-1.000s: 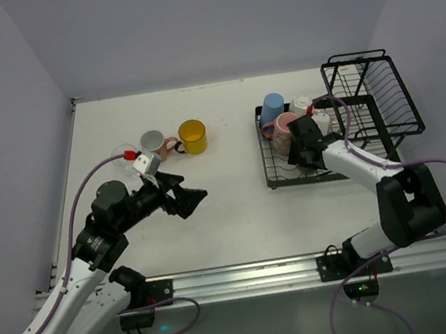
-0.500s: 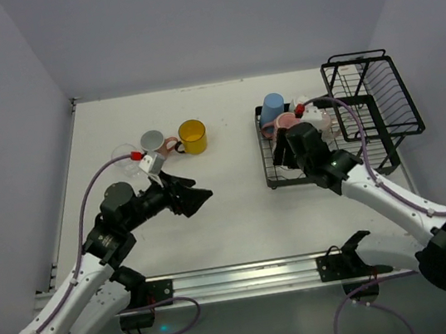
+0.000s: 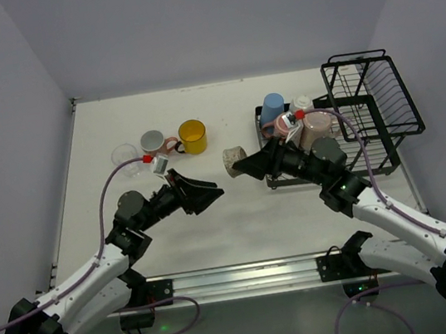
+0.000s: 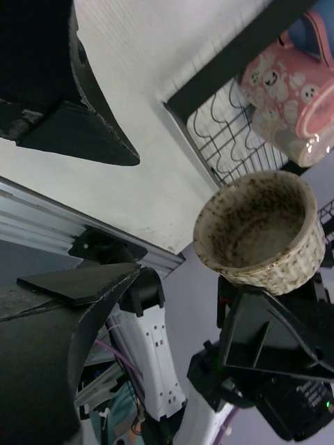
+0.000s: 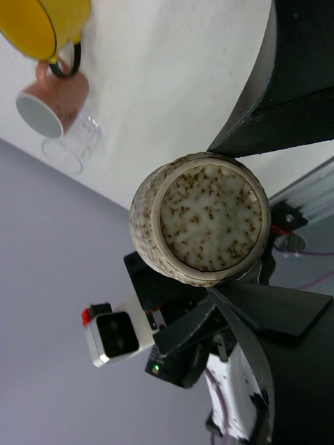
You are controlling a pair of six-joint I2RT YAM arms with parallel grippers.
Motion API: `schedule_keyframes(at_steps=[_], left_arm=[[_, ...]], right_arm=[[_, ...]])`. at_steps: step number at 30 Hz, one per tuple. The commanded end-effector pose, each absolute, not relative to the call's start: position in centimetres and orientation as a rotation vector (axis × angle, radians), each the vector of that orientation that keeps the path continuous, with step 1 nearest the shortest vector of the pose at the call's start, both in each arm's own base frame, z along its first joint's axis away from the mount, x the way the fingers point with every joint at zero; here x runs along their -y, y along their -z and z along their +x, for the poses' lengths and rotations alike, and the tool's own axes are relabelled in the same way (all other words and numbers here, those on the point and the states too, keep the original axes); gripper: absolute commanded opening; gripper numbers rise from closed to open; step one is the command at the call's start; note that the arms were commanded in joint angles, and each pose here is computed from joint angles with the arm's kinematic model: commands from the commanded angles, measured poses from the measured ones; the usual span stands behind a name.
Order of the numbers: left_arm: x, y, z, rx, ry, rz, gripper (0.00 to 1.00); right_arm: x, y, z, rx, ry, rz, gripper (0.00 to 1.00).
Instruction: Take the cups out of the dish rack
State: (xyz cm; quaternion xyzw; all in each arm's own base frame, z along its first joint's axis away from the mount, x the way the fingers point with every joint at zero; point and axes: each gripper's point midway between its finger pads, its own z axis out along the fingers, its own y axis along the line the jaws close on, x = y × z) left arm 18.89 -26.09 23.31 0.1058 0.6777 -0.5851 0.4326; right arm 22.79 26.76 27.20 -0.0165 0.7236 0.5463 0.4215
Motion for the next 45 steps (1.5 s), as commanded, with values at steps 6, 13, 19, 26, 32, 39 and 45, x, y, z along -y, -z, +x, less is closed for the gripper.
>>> schedule_keyframes(at_steps=[6, 13, 19, 26, 32, 39, 45], left_arm=[[27.5, -28.2, 17.8, -1.482, 1.544, 0.307, 0.61], [27.4, -28.9, 17.4, -1.448, 1.533, 0.331, 0.59], [27.6, -29.2, 17.6, -1.443, 1.52, 0.346, 0.57], [28.2, -29.8, 17.6, -1.423, 1.531, 0.381, 0.47], [28.2, -29.6, 17.8, -1.428, 1.521, 0.37, 0.13], [26.5, -29.0, 20.1, -1.489, 1.347, 0.253, 0.0], [21.7, -22.7, 24.9, -1.86, 0.852, 0.014, 0.0]], right_arm=[[-29.3, -31.0, 19.5, -1.66, -1.698, -0.155, 0.29], [-29.1, -29.7, 19.4, -1.688, -1.683, -0.111, 0.29], [-30.4, -29.2, 18.8, -1.731, -1.71, -0.147, 0.29], [-31.4, -29.4, 18.6, -1.708, -1.795, -0.142, 0.27], [-32.1, -29.9, 17.9, -1.69, -1.884, -0.141, 0.27], [-31.8, -29.7, 17.9, -1.687, -1.881, -0.11, 0.96], [-30.1, -28.3, 19.2, -1.769, -1.631, -0.087, 0.99]])
